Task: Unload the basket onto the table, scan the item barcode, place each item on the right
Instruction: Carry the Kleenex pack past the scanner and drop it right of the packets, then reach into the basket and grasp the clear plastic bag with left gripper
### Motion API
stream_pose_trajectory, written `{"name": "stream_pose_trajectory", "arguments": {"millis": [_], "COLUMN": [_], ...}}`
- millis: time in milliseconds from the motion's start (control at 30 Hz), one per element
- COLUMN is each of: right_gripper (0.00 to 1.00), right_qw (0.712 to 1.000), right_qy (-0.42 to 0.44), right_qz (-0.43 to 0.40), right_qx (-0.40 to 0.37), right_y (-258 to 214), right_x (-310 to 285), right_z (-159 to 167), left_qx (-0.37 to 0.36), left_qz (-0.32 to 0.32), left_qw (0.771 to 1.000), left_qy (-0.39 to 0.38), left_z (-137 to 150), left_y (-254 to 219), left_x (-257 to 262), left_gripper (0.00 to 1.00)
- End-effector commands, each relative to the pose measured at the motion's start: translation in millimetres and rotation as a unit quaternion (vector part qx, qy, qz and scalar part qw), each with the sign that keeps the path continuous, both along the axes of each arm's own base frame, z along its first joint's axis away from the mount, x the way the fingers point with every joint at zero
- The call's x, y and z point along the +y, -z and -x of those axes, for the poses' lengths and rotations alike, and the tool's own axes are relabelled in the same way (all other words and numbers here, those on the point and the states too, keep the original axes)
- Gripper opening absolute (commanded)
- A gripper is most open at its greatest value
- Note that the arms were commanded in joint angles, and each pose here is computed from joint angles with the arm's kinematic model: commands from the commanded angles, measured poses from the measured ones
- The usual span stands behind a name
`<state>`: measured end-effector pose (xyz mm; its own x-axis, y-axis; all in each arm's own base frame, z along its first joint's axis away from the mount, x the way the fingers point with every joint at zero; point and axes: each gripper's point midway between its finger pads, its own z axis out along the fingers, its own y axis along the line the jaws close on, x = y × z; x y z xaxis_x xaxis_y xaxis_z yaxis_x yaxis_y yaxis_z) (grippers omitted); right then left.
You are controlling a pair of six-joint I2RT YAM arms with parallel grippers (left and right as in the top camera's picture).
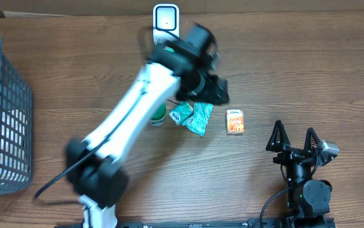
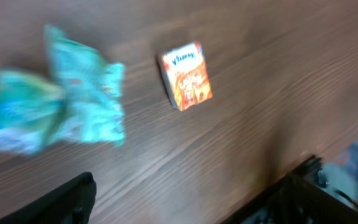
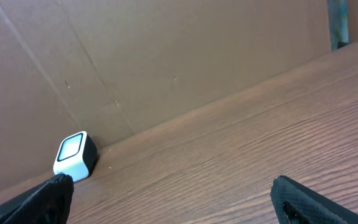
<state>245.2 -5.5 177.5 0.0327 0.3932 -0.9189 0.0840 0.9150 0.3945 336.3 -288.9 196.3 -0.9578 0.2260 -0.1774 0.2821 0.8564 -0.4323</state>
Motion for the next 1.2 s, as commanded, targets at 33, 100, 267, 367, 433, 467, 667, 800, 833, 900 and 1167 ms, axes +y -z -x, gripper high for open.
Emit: {"name": "stream_pose_trajectory", "arguments": {"millis": [33,100,267,367,433,467,667,800,833,900,1167], "right_gripper": [1.0,1.0,1.0,1.0,1.0,1.0,1.0,1.0,1.0,1.0,1.0], "right_qw": [1.0,1.0,1.0,1.0,1.0,1.0,1.0,1.0,1.0,1.0,1.0], "right_qy": [0.003,0.003,0.003,0.003,0.003,0.003,0.003,0.003,0.003,0.003,0.003], "right_qz": [0.004,0.004,0.004,0.004,0.004,0.004,0.004,0.004,0.004,0.004,0.004], "right_qx": [-0.002,-0.002,-0.002,-0.002,-0.002,-0.002,-0.002,-0.002,-0.002,-0.002,-0.002], "right_y": [2,2,2,2,2,2,2,2,2,2,2], "right_x": [0,0,0,0,0,0,0,0,0,0,0], "right_z": [0,0,0,0,0,0,0,0,0,0,0], "left_qx": [-0.142,-0.164,-0.2,-0.214,-0.22,-0.224,-0.242,-0.194,-0.176,-0.134,-0.032], "left_qz": [0.004,-0.01,-0.018,-0.024,-0.029,-0.029,-0.035,-0.1,-0.113,-0.131,-0.18], "left_qw": [0.987,0.978,0.942,0.906,0.876,0.86,0.781,0.731,0.725,0.715,0.687], "left_qy": [-0.072,-0.126,-0.271,-0.363,-0.429,-0.457,-0.575,-0.646,-0.657,-0.673,-0.703], "left_z": [-19,-20,-7,7,19,25,54,83,87,94,115], "left_y": [-113,-138,-183,-199,-206,-210,-220,-192,-182,-156,-78], "left_x": [87,133,244,309,348,367,458,511,520,537,595], "left_gripper": [0.87,0.88,0.91,0.94,0.96,0.97,0.97,0.98,0.97,0.98,0.98]}}
